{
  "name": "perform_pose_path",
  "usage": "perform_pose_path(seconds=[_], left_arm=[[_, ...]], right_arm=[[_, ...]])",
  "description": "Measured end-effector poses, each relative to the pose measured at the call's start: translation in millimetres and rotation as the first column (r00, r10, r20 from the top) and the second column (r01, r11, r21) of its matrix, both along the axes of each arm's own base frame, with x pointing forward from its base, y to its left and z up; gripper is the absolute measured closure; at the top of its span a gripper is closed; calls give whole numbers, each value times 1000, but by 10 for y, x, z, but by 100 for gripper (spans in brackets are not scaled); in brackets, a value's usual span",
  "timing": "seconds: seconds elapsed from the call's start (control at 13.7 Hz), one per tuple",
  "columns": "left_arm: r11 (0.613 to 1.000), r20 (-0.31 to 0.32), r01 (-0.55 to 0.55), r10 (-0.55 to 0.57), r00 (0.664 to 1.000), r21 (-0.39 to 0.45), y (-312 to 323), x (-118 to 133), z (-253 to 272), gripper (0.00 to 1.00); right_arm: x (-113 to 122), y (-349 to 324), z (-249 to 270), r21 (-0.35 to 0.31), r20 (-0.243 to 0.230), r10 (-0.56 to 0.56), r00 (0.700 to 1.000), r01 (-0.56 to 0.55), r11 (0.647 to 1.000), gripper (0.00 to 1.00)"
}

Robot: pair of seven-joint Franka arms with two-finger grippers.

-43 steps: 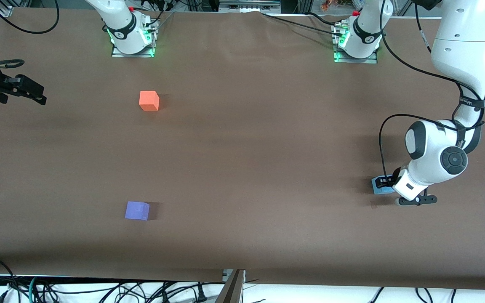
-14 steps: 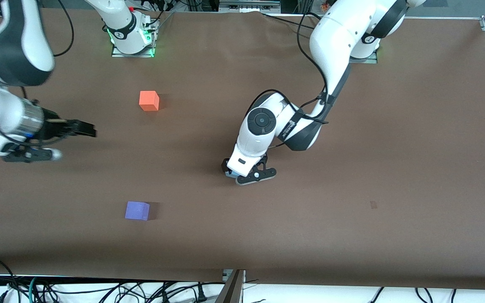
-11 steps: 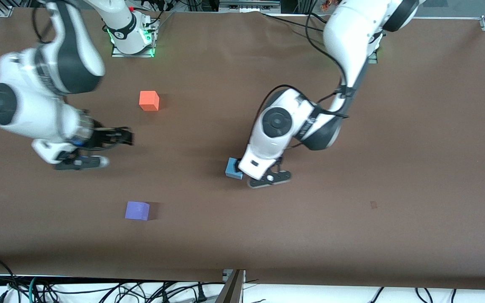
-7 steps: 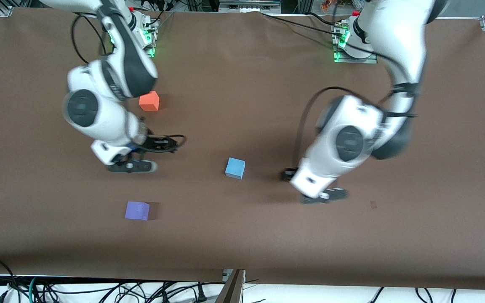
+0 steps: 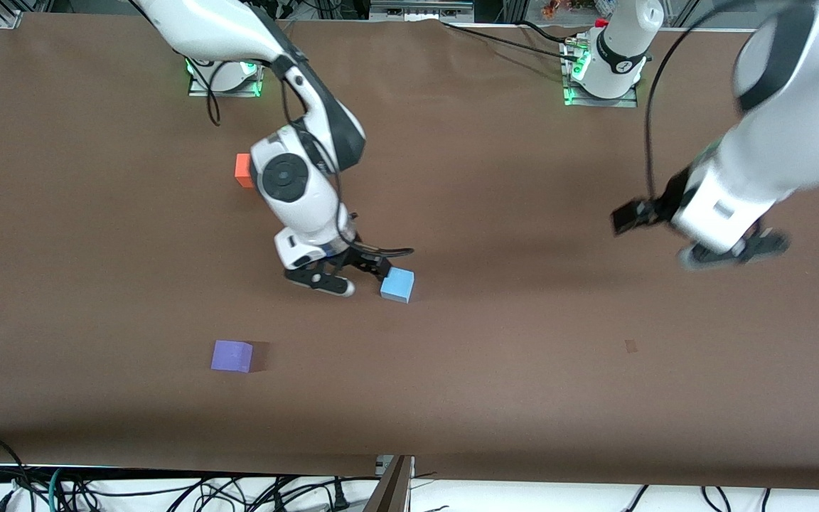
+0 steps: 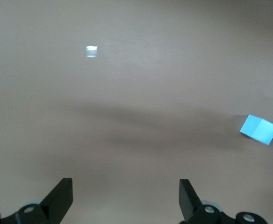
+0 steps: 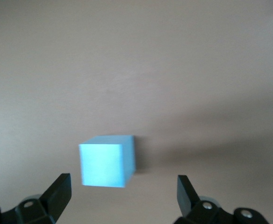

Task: Place blue block between orange and purple blocks
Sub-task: 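Grasp the blue cube with the right gripper while the left gripper withdraws, then carry the cube with the right gripper between the orange and purple cubes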

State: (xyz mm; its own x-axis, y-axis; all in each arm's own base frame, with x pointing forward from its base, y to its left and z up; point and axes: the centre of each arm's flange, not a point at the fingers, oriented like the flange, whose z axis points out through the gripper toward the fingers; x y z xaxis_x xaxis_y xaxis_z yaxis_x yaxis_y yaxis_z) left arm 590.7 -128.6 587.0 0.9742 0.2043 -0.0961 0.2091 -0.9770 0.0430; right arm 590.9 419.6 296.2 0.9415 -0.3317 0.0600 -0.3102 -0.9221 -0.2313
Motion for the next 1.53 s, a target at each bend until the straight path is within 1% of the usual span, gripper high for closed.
perform_pose_path(seconds=[0.07, 0.15, 0.22, 0.36, 0.58, 0.8, 1.02, 1.24, 1.38, 1.46, 1.53], left_arm=[[1000, 7, -5, 5, 1000, 7, 147, -164, 152, 0], [1000, 12, -3, 3, 1000, 10, 318, -264, 235, 0], [1000, 15, 8, -8, 1000, 10, 496, -309, 267, 0], [1000, 11, 31, -31, 999, 7, 849, -317, 265, 0], [999, 2, 43, -43, 999, 3, 1069, -315, 244, 0], [1000, -14, 20, -20, 1000, 6, 1206, -343, 183, 0], [1000, -19, -10, 10, 1000, 6, 1605, -396, 172, 0], [1000, -27, 0, 0, 1000, 6, 1613, -410, 161, 0], [1000, -31, 22, -21, 999, 17, 1510, -406, 148, 0], [999, -31, 29, -28, 999, 24, 1478, -406, 151, 0], [999, -29, 32, -31, 999, 28, 1467, -408, 165, 0]], right_arm=[[-55, 131, -114, 3, 1, -8, 1000, 8, 1000, 0], [-104, 253, -201, -1, 2, -8, 1000, 8, 1000, 0], [-146, 371, -270, -13, 9, 0, 1000, 0, 1000, 0], [-213, 540, -414, -48, 26, 24, 999, -23, 999, 0], [-193, 534, -593, -78, 27, 34, 999, -32, 996, 0], [-150, 483, -660, -91, 29, 30, 999, -27, 995, 0], [-165, 545, -705, -89, 33, 39, 999, -36, 995, 0], [-199, 615, -761, -95, 35, 54, 998, -50, 994, 0], [-217, 616, -851, -123, 42, 78, 996, -73, 990, 0], [-224, 613, -907, -132, 41, 85, 996, -79, 988, 5], [-227, 612, -949, -135, 41, 88, 995, -82, 987, 5]])
